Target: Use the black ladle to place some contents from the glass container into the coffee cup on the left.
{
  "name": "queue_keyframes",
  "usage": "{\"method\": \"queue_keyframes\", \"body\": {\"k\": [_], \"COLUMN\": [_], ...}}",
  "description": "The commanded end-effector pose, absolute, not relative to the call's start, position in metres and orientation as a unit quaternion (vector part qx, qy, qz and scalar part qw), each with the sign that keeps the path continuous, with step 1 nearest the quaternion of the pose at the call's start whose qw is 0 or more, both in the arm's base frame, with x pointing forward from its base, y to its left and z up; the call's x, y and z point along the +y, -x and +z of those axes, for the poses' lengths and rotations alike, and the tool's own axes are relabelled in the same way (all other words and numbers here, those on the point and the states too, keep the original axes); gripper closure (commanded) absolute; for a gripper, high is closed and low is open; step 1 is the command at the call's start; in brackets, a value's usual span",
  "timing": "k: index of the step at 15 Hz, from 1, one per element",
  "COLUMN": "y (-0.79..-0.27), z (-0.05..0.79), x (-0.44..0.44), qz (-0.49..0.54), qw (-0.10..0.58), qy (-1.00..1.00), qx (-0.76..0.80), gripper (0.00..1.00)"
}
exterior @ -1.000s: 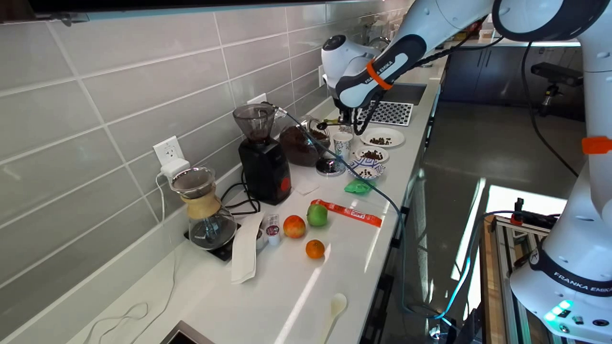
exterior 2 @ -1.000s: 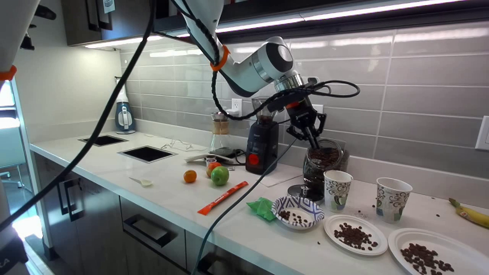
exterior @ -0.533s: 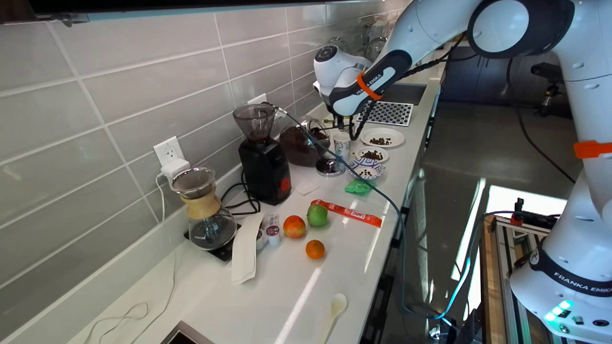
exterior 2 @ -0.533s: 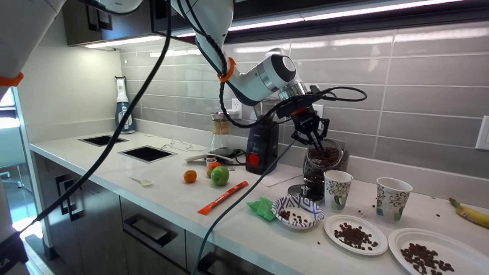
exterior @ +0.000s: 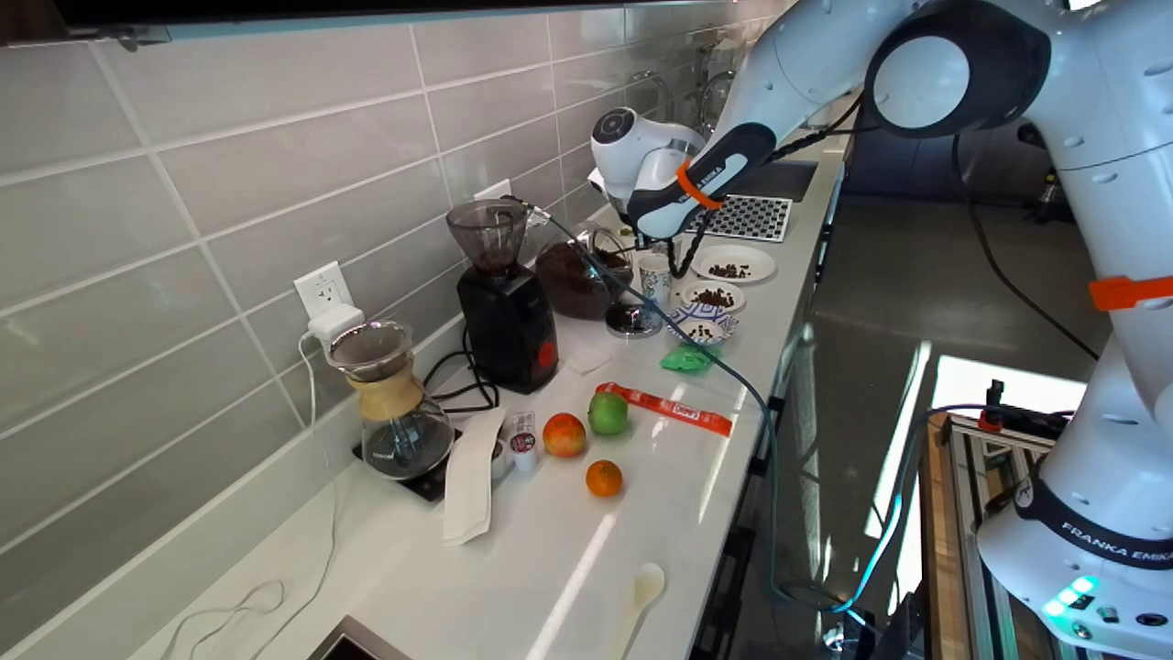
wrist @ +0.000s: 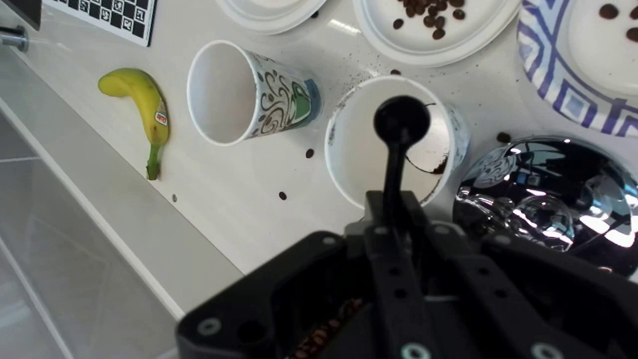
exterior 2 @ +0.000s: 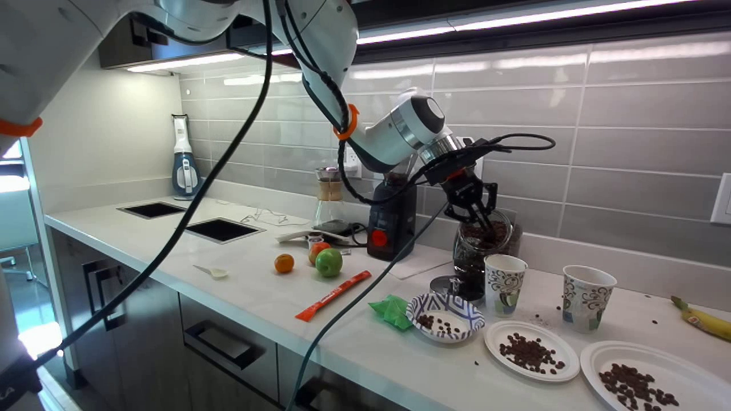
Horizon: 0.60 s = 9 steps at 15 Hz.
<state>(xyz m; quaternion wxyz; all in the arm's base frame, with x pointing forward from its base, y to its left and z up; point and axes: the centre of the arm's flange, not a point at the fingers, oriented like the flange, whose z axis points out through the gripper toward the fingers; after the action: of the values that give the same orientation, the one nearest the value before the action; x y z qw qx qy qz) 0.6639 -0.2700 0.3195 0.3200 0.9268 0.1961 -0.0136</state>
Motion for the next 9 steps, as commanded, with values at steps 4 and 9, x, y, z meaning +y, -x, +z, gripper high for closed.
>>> {"method": "queue_keyframes", "body": {"k": [4, 9], "y": [-0.681, -0.685], "z": [0.302, 0.314], "x": [-0.275, -0.275], "qz": [-0.029, -0.024], "qw": [0.358, 0.391], "qy": [-0.897, -0.878], "qx": [0.257, 0.274], "gripper": [0.98, 0.98]}}
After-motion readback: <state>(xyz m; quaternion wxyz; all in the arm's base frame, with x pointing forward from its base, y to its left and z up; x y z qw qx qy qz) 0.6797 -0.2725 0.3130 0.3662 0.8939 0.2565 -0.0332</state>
